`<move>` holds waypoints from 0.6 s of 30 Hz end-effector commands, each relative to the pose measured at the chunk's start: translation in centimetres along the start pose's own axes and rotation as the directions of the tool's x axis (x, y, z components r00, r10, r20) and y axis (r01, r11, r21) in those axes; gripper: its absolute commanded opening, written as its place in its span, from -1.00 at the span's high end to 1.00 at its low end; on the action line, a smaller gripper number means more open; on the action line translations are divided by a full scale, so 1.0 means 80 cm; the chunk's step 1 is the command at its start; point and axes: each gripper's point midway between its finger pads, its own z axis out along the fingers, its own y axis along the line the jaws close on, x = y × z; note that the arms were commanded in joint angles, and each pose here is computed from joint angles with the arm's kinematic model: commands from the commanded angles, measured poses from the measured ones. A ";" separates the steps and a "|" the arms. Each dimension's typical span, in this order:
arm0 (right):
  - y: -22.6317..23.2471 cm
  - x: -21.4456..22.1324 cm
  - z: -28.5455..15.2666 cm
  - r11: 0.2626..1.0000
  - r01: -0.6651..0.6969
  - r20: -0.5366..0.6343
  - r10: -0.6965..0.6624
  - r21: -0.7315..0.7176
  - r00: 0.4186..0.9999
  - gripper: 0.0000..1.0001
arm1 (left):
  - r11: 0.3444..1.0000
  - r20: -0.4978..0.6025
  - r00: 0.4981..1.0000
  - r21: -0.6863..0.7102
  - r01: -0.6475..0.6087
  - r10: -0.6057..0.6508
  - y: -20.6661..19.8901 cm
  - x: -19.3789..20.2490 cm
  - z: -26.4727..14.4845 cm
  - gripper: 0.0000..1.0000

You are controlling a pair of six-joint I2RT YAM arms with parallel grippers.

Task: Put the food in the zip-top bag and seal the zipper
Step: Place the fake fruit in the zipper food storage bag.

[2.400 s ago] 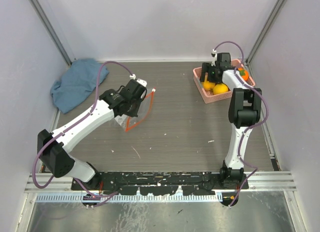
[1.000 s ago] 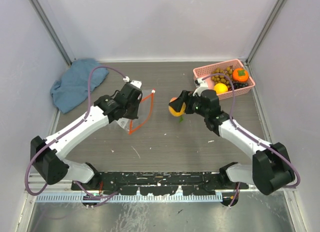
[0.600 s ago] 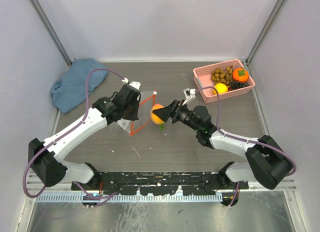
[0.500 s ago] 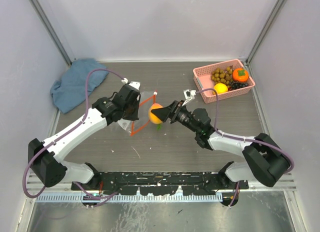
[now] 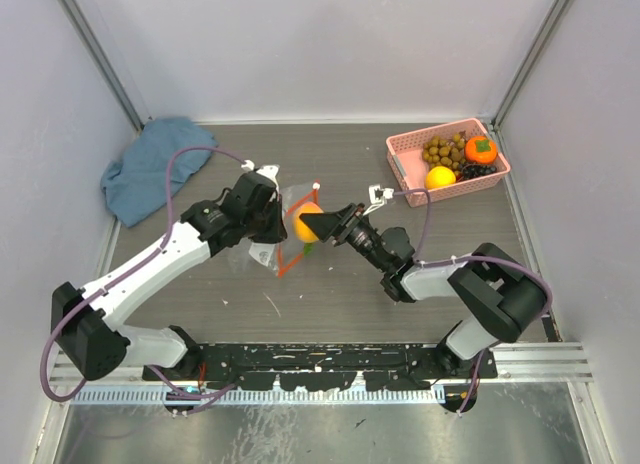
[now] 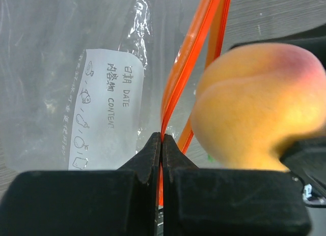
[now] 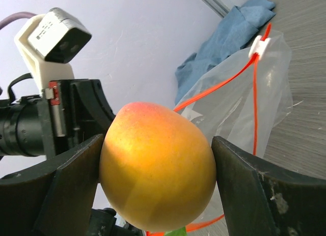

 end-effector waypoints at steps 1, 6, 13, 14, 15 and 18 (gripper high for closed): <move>0.020 -0.025 0.004 0.998 0.014 0.109 -0.006 -0.068 0.994 -0.08 | 0.991 0.079 0.994 0.122 0.060 -0.070 -0.027 -0.023 -0.023 1.00; 0.001 -0.015 0.006 0.999 0.043 0.086 -0.041 -0.022 0.995 -0.08 | 0.982 0.101 0.990 0.167 0.085 -0.103 -0.035 -0.027 -0.032 1.00; -0.021 0.016 0.010 0.998 0.053 0.028 -0.053 -0.019 0.998 -0.08 | 0.964 0.093 0.987 0.241 0.108 -0.134 -0.053 -0.030 -0.034 1.00; -0.024 0.022 0.011 0.998 0.057 0.013 -0.057 -0.018 0.998 -0.08 | 0.965 0.093 0.987 0.242 0.106 -0.132 -0.054 -0.031 -0.034 1.00; -0.027 0.026 0.011 0.998 0.061 0.001 -0.061 -0.015 0.998 -0.08 | 0.965 0.092 0.987 0.240 0.103 -0.128 -0.054 -0.031 -0.034 1.00; -0.036 0.037 0.011 0.997 0.075 -0.032 -0.076 -0.009 0.997 -0.08 | 0.966 0.099 0.987 0.240 0.096 -0.123 -0.052 -0.034 -0.035 1.00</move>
